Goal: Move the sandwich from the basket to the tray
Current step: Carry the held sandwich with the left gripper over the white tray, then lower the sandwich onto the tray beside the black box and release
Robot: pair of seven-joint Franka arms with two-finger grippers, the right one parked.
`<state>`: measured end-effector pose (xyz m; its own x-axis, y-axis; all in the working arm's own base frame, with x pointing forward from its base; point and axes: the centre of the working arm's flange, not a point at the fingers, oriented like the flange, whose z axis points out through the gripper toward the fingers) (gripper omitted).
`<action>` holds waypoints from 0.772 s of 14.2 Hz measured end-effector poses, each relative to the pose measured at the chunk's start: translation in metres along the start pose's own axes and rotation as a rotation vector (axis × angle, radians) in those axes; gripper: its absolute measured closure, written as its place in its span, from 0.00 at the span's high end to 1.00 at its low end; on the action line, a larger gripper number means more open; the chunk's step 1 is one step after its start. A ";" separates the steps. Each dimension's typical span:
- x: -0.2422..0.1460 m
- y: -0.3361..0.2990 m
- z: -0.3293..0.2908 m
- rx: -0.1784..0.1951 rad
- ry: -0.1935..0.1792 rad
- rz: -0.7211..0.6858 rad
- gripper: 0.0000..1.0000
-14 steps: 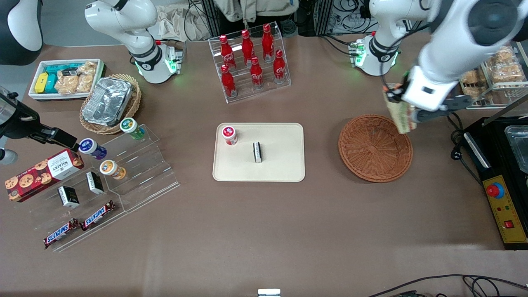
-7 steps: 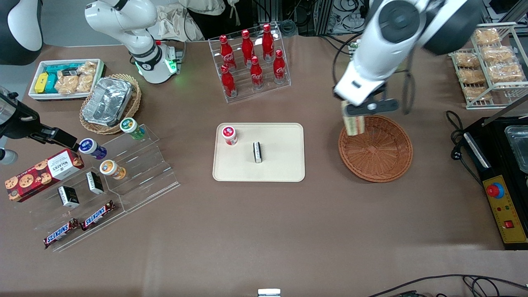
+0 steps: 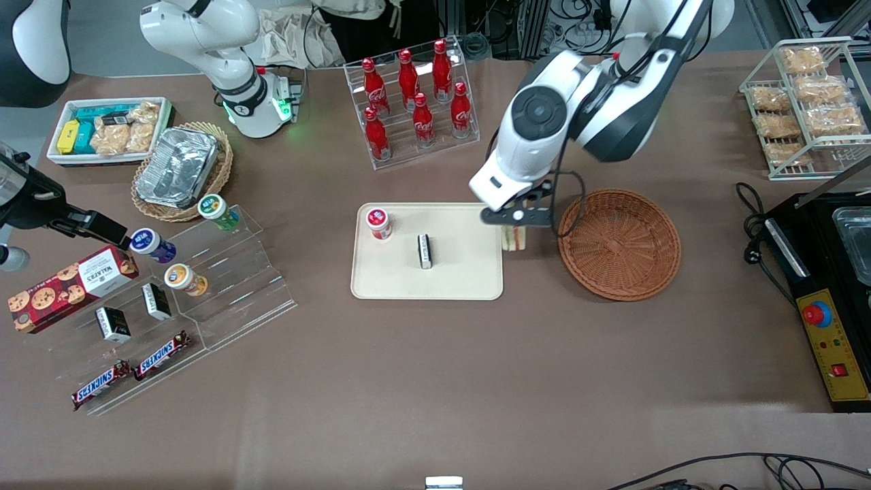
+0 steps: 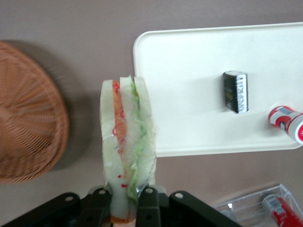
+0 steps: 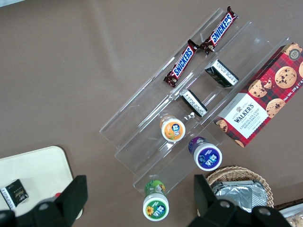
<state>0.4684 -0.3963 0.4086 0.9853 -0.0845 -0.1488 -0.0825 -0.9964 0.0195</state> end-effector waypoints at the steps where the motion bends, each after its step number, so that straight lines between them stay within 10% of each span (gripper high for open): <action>1: 0.004 0.009 0.016 -0.013 0.009 -0.005 0.19; 11: 0.027 0.045 0.135 -0.029 0.043 -0.029 0.16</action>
<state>0.4714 -0.4443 0.2715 0.9927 -0.0549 -0.1073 -0.0504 -0.9978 0.0441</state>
